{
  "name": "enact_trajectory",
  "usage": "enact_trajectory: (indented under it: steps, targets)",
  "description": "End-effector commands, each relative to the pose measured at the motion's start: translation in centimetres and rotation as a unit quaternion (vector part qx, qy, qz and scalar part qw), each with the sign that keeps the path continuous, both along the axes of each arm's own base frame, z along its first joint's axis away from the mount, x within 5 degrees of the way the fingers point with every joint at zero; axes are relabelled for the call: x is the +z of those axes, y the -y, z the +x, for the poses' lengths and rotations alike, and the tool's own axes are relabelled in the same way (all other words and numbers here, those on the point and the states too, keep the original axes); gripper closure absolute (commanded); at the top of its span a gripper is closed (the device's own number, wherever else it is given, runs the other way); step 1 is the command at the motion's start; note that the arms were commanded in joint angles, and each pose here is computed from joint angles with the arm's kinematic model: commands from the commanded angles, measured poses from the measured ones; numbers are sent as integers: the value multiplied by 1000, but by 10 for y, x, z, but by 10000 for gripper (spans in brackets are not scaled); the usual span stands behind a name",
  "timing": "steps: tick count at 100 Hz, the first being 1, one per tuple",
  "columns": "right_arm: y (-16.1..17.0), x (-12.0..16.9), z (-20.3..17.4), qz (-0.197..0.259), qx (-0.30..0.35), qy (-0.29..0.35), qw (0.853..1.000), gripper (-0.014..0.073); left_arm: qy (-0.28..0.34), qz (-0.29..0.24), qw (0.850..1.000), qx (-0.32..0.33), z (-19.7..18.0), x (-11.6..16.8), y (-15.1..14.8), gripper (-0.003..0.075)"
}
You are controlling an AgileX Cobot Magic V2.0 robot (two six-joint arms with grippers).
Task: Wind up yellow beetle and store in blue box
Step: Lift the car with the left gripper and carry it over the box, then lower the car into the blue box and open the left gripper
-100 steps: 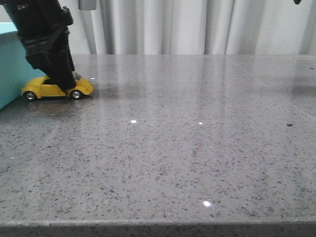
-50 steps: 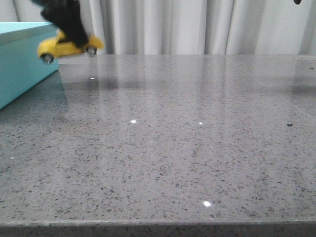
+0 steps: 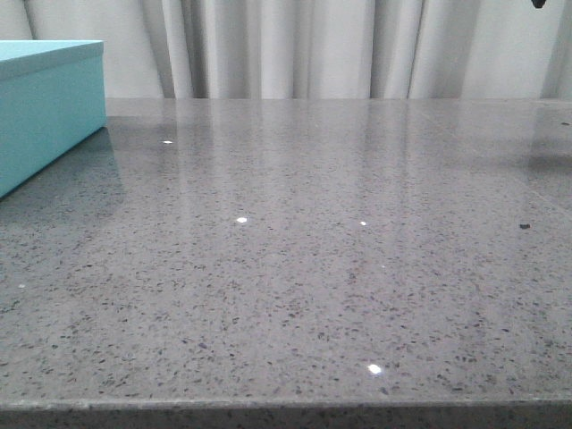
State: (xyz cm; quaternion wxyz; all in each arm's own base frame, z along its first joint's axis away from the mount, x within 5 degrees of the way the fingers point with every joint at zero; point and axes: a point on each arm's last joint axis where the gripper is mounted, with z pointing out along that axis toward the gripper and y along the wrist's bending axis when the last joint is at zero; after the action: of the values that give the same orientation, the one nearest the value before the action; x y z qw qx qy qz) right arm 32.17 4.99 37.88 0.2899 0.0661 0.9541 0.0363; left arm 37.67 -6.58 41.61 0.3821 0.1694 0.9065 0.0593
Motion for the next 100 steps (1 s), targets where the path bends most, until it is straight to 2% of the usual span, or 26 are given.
enact_trajectory:
  steps: [1,23,42,74,100]
  targets:
    - [2,26,-9,1,6,55,998,97,37,-13,997,60,-13,28,-27,691]
    - [1,27,-8,4,7,64,998,97,-21,-7,990,140,-16,17,-79,692]
    - [1,27,-8,8,7,67,998,97,-87,-31,980,176,-8,-7,-102,692]
    - [1,27,-8,8,7,69,998,97,-165,-82,966,181,22,-56,-103,692]
    - [1,27,-7,8,7,70,997,97,-200,-88,959,180,38,-85,-102,691]
